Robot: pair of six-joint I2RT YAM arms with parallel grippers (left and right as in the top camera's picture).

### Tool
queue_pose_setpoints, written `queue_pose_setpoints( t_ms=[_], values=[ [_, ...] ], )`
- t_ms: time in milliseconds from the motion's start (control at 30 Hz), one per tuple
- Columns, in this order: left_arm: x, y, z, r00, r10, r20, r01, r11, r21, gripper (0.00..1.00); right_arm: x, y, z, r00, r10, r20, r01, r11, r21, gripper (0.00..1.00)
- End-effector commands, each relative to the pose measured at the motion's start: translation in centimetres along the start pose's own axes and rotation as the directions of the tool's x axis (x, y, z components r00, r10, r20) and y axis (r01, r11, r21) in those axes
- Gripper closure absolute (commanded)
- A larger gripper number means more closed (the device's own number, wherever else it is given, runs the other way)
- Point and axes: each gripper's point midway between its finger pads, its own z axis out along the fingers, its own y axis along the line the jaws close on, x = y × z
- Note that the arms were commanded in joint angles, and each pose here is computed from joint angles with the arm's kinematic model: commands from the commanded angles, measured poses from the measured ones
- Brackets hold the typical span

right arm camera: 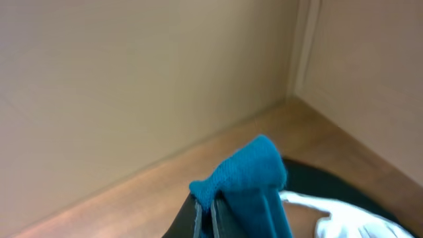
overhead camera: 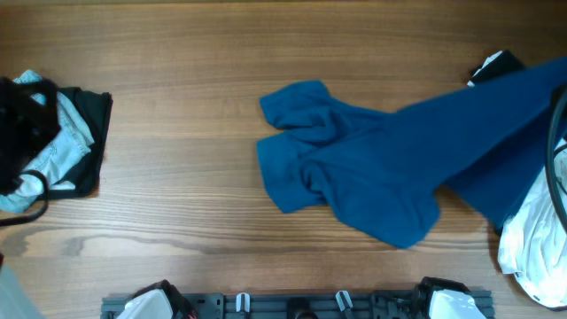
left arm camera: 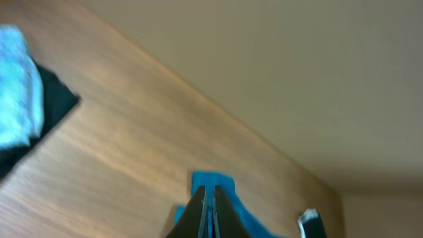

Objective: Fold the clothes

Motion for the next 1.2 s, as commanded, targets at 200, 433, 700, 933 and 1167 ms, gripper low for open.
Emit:
queue_pose_setpoints(
  t_ms=[200,433,700,933,1167],
  values=[
    [7.3,-2.8,9.1,0.886,0.095,-0.454,-0.062,0.994,0.086,0.50,6.6,-1.3,8.5,0.946,-0.053,-0.320,0.094,0.989,0.113,0.96],
    [15.7,-4.9,17.2,0.661,0.152,-0.735,-0.130,0.988,0.087,0.23,7.6,-1.6,9.4,0.926,-0.087,-0.367,0.138,0.984,0.116,0.96],
    [24.8,-2.2,23.4,0.407,0.102,-0.908,-0.297,0.954,-0.026,0.21,7.3,-2.5,9.4,0.926,-0.109,-0.361,0.177,0.971,0.160,0.96],
    [31.3,2.2,25.9,0.233,0.005,-0.972,-0.423,0.901,-0.097,0.19,7.3,-2.6,9.4,0.927,-0.110,-0.358,0.179,0.970,0.167,0.96],
    [36.2,5.4,26.7,0.160,-0.047,-0.986,-0.415,0.903,-0.111,0.19,7.3,-2.6,9.4,0.927,-0.110,-0.358,0.179,0.970,0.166,0.96]
  ],
)
